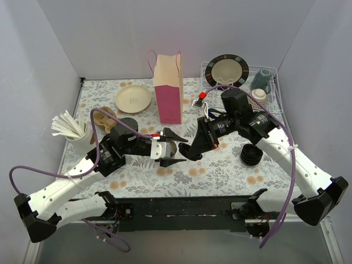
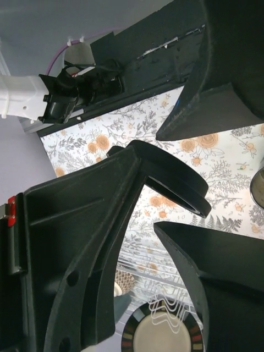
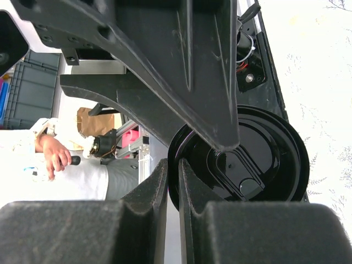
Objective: Pack the takeout coffee
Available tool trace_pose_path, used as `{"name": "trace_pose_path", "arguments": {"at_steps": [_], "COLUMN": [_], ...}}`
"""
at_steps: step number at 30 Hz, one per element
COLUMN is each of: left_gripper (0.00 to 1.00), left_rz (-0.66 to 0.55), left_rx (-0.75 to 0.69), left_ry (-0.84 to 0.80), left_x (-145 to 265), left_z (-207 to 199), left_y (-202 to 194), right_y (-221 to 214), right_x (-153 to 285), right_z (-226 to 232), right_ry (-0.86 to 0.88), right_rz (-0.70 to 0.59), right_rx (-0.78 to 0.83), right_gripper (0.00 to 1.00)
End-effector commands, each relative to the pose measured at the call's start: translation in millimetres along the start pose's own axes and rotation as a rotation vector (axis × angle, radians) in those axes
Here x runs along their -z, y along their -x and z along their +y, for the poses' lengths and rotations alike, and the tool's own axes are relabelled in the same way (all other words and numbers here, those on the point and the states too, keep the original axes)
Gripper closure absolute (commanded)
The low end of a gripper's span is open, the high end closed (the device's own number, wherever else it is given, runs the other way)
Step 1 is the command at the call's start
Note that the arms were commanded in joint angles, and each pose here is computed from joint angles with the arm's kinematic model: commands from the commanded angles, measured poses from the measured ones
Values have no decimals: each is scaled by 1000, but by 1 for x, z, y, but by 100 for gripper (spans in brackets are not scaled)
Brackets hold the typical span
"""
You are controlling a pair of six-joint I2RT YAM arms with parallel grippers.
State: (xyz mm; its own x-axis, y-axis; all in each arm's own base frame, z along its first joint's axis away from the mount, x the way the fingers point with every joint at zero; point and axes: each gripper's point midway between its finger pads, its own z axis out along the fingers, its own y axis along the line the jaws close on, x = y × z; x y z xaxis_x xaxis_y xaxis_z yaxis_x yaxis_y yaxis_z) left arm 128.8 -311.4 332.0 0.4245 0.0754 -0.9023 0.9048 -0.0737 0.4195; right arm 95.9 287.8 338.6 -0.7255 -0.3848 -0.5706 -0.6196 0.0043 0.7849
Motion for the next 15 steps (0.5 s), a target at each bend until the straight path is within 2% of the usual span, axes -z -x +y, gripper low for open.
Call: {"name": "trace_pose_path", "arguments": {"at_steps": [1, 5, 9, 12, 15], "left_gripper": [44, 55, 74, 80, 83], "left_rz": [-17, -8, -7, -5, 12], "left_rx": [8, 5, 25, 60, 139], "left_ry": [-38, -29, -26, -11, 33], "left_x": [2, 3, 2, 1, 1], "left_z": [-6, -5, -4, -2, 3], "left_y": [10, 7, 8, 8, 5], "right_y": [1, 1, 4, 11, 27], "right_x": [2, 2, 2, 1, 3], "right_z": [18, 19, 20, 20, 17], "right_ry": [45, 48, 54, 41, -22], "right_rz": [-7, -7, -13, -35, -83], "right_rx": [66, 61, 67, 74, 99], "right_gripper": [91, 91, 91, 82, 64]}}
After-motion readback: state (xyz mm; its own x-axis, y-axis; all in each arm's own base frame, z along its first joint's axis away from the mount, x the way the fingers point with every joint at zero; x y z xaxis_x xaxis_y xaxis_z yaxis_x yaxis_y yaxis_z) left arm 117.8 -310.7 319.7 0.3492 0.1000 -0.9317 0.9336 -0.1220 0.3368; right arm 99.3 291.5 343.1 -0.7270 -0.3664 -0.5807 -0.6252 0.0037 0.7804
